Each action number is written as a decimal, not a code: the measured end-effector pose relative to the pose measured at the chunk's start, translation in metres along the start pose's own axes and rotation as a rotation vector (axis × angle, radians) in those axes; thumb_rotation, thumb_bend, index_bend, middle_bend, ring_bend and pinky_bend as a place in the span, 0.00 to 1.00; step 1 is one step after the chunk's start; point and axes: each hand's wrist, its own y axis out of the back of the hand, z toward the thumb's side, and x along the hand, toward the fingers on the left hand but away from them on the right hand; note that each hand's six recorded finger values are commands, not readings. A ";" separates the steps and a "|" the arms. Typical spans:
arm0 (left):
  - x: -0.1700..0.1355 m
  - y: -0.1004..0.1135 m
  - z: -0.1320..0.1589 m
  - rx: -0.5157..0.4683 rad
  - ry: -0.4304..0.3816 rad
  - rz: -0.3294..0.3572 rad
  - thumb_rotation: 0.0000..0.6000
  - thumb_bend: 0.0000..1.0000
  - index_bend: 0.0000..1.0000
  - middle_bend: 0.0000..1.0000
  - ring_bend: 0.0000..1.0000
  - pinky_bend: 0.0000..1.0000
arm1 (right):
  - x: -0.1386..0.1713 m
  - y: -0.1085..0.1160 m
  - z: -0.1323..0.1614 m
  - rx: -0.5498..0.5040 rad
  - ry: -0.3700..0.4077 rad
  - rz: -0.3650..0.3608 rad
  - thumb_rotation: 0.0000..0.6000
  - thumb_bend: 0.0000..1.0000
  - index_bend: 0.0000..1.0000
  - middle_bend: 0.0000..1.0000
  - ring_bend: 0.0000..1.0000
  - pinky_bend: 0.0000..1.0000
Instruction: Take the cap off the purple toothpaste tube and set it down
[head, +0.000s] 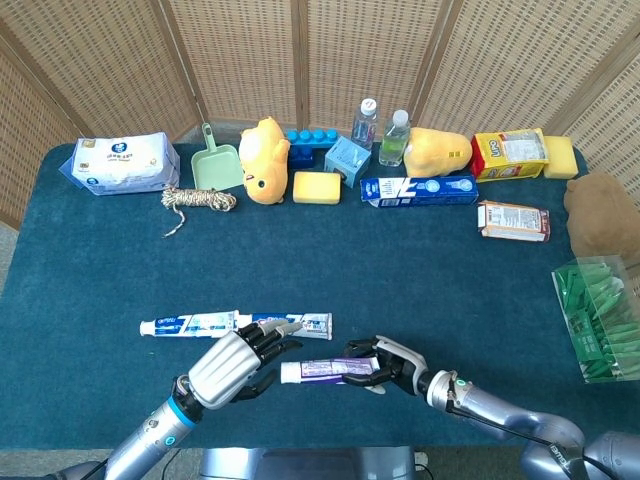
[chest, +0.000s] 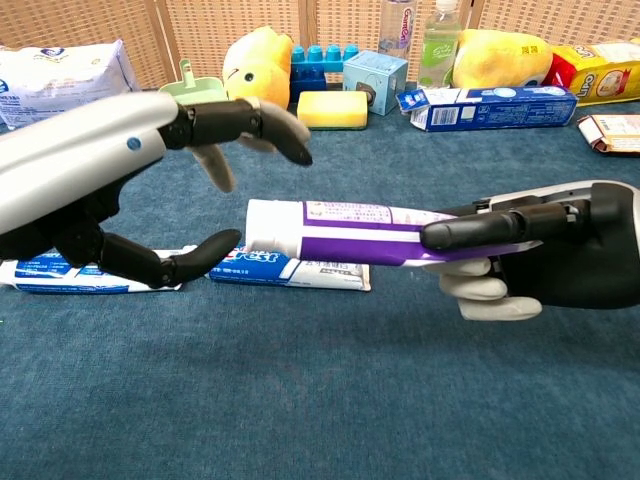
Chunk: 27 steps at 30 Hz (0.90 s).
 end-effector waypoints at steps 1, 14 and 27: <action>0.000 0.002 0.001 -0.002 -0.004 0.010 1.00 0.40 0.16 0.14 0.16 0.33 | 0.000 0.000 0.000 -0.004 0.000 0.001 1.00 0.39 0.91 0.80 0.78 0.88; -0.006 0.018 0.000 0.024 -0.006 0.059 1.00 0.37 0.16 0.11 0.12 0.30 | -0.007 -0.003 0.005 -0.091 0.001 0.023 1.00 0.39 0.91 0.80 0.78 0.88; -0.004 0.013 0.002 0.022 -0.012 0.052 1.00 0.37 0.20 0.13 0.12 0.30 | -0.011 -0.012 0.009 -0.118 -0.003 0.078 1.00 0.39 0.91 0.80 0.78 0.88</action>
